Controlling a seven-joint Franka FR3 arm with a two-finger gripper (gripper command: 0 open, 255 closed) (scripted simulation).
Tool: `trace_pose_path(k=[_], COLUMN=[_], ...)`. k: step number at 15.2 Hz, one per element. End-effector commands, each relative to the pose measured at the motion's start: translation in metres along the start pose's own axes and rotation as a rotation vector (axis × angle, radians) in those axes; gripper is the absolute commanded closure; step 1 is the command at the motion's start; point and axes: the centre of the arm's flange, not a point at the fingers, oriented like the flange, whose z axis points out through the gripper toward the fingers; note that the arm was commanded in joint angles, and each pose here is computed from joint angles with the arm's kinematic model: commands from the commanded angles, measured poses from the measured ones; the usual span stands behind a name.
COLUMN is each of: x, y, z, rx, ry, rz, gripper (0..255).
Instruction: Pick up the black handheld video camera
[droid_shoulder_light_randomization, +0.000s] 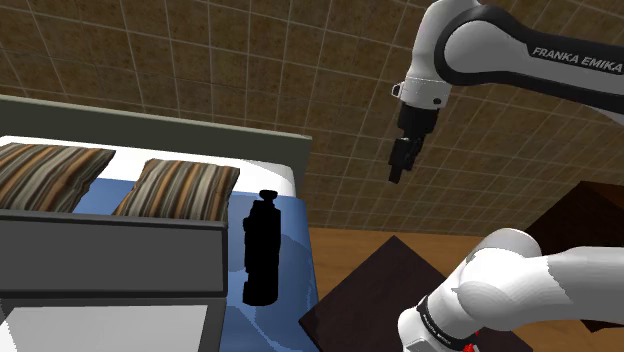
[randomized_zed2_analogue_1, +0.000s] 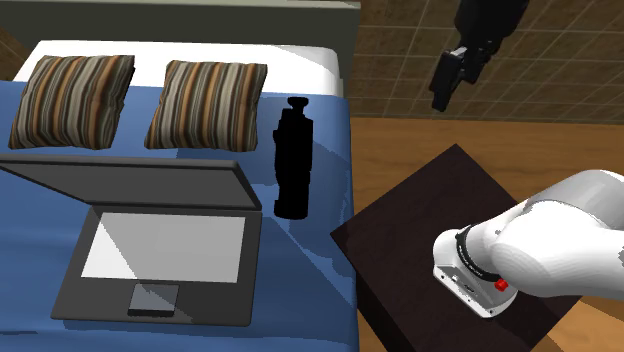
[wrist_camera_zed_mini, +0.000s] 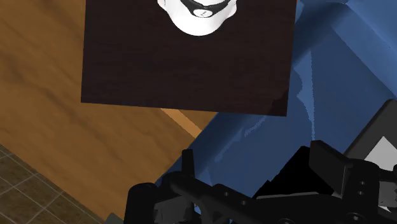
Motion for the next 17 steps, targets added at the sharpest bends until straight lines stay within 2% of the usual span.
trace_pose_path(k=[1,9,17], x=[0.0,0.049,0.115], y=[0.0,-0.066,-0.12], z=[0.0,0.061,0.118], rx=[0.0,-0.013,-0.025], ry=[0.0,0.063,0.126], rz=[0.0,0.212,0.424], gripper=[0,0,0])
